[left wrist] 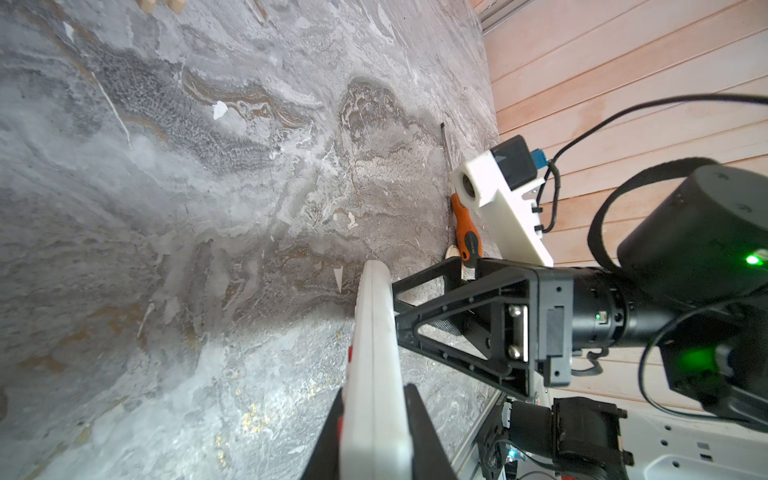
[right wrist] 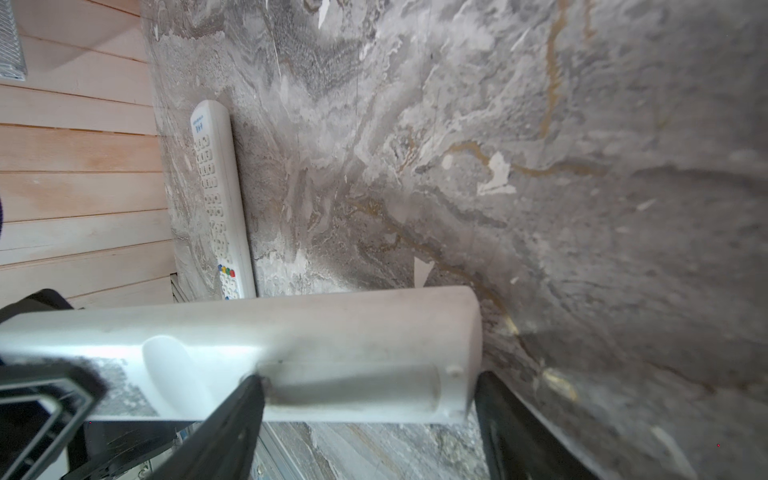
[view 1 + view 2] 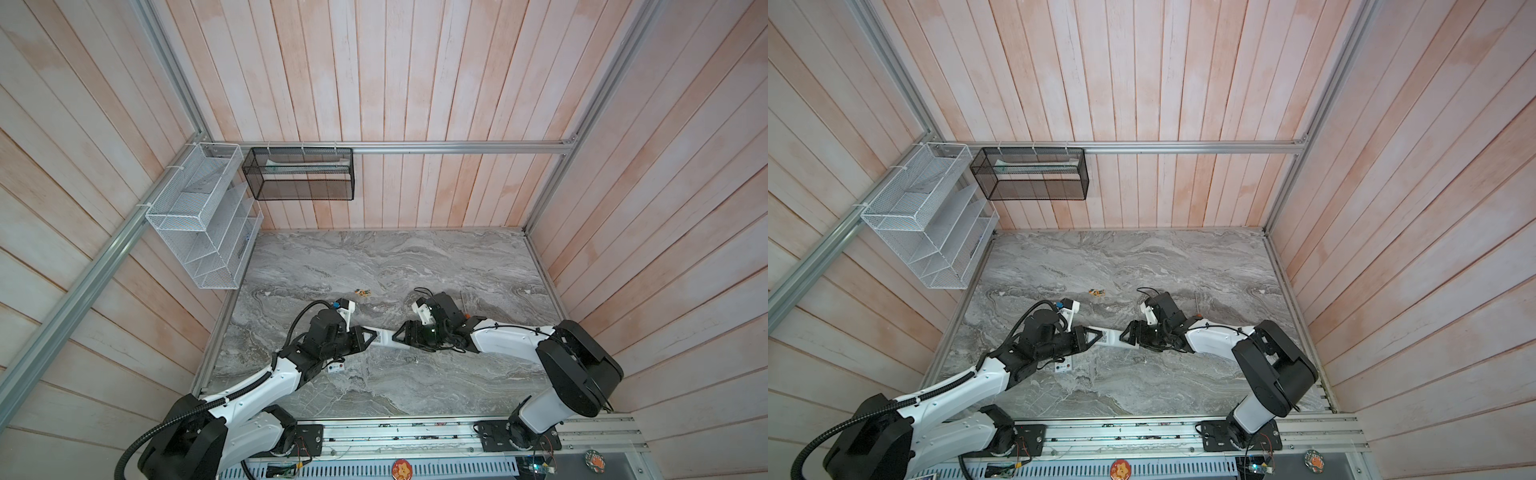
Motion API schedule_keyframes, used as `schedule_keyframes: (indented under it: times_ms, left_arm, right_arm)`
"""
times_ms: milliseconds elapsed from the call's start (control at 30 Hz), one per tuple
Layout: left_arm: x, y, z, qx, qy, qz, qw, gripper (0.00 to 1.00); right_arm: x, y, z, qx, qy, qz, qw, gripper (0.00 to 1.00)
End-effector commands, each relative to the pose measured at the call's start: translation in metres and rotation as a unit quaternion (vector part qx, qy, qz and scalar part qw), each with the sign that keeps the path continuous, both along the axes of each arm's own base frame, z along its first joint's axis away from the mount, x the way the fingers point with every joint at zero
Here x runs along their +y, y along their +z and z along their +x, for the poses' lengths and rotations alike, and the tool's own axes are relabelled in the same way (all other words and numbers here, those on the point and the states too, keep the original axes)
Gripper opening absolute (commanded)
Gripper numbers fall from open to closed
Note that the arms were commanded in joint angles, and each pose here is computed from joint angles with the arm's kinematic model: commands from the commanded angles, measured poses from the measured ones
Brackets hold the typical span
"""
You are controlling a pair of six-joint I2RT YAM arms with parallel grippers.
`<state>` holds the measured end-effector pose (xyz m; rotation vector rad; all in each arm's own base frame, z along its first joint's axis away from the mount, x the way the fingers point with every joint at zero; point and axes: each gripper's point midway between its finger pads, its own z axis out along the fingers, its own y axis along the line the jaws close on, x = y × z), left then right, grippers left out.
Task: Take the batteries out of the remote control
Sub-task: 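Hold the remote between both grippers, battery cover facing up, then slide the battery cover off with the right gripper while the left holds the remote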
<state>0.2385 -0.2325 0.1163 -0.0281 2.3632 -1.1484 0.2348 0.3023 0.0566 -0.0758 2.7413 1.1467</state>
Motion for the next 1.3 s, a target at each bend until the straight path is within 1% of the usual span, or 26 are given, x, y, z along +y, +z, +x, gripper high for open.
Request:
schedule_keyframes:
  times_ms: [0,167,300,433,867,1000,1167,1267]
  left_arm:
    - [-0.004,-0.011,-0.013,0.015,-0.03,0.008,0.999,0.06]
    - [-0.003,-0.01,-0.013,0.013,-0.027,0.012,0.999,0.05]
    - [0.002,-0.008,-0.01,0.008,-0.014,0.036,0.999,0.04]
    - [0.008,-0.005,-0.007,0.002,-0.003,0.06,0.998,0.03]
    - [0.013,-0.005,-0.004,0.0,0.003,0.092,0.996,0.02]
    - [0.017,-0.004,-0.002,-0.001,0.01,0.113,0.994,0.02]
    - [0.019,-0.002,0.0,-0.005,0.011,0.124,0.992,0.02]
    - [0.02,-0.003,0.0,-0.006,0.01,0.13,0.992,0.02]
  right_arm:
    - [-0.008,-0.023,-0.005,0.007,0.011,-0.061,0.998,0.77]
    - [-0.019,-0.031,-0.005,0.002,0.021,-0.121,0.992,0.75]
    - [-0.033,-0.03,-0.004,-0.009,0.018,-0.16,0.987,0.75]
    - [-0.045,-0.028,-0.004,-0.017,0.02,-0.192,0.981,0.78]
    - [-0.064,-0.012,-0.004,-0.036,0.011,-0.229,0.973,0.8]
    - [-0.07,-0.002,-0.007,-0.041,0.009,-0.234,0.971,0.8]
    - [-0.094,0.008,-0.017,-0.038,-0.001,-0.256,0.966,0.82]
    - [-0.113,0.025,-0.022,-0.049,-0.022,-0.26,0.964,0.83]
